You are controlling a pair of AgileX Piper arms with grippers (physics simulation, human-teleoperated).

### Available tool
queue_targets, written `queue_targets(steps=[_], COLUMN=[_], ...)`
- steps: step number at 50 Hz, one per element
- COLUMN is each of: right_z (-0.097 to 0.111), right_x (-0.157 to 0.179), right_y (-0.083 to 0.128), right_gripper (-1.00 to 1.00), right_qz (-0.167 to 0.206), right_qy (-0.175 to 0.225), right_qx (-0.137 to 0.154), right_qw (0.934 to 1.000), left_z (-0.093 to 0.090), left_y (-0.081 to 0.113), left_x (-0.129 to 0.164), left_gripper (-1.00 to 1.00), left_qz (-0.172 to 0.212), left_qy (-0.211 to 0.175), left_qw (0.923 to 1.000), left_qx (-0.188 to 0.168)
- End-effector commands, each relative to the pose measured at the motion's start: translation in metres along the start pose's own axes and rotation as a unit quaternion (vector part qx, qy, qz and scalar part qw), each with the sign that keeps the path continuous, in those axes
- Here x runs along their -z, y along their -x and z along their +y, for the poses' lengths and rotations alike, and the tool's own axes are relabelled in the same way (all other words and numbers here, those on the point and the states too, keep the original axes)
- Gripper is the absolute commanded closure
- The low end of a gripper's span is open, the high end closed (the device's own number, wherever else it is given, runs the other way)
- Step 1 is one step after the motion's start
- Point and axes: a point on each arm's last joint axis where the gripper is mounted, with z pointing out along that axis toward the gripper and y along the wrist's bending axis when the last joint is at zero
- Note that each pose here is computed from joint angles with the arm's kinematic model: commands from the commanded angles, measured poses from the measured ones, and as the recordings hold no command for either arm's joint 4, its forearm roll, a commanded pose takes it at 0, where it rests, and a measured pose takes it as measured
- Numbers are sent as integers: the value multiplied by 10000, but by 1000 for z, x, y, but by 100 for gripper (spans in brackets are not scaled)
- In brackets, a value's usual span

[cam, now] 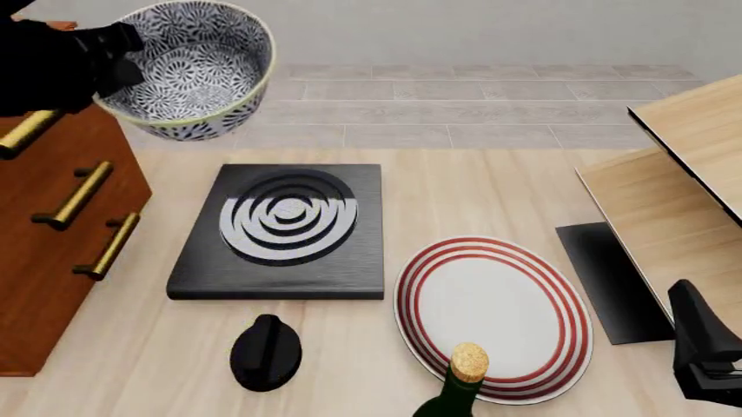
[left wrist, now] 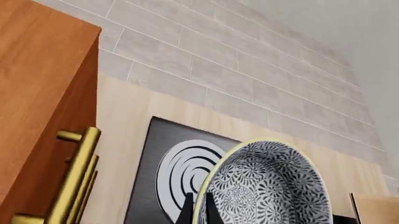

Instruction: Put the bowl on the top of the cabinet.

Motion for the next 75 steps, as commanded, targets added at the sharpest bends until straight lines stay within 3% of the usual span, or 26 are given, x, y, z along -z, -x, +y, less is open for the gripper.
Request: queue_targets(steps=[1,8,10,18,41,45,46,59,75], right_z=[0,0,0,0,0,0,0,0,0], right_x=[0,0,0,0,0,0,0,0,0], right_y=[0,0,0,0,0,0,0,0,0], right_gripper=[-100,-100,-100,-100,-100,-100,-100,-100,-100], right_qz=[1,1,0,-5,-2,1,3,2,10], right_qy=[6,2,4,-2,2,5,7,7,5], right_qx=[5,5,5,-5,-15,-14,-12,-22,-36], right_qw=[10000,10000,10000,10000,10000,10000,10000,10000,10000], left_z=[19,35,45,56,78,84,89,104,121], left_y=[31,49,59,68,85,90,90,94,95], left_x=[18,33,48,69,93,99,101,102,107], left_gripper=[100,100,100,100,100,100,100,100,100], left_qz=[-324,-533,-779,-1000,-1379,-1492,-1542,-1611,-1724], left_qy=[396,754,945,1213,1681,1808,1904,2135,2399], left_qw=[9973,9929,9897,9810,9565,9497,9451,9275,9108], left_qx=[519,755,740,1136,1947,2076,2164,2613,2884])
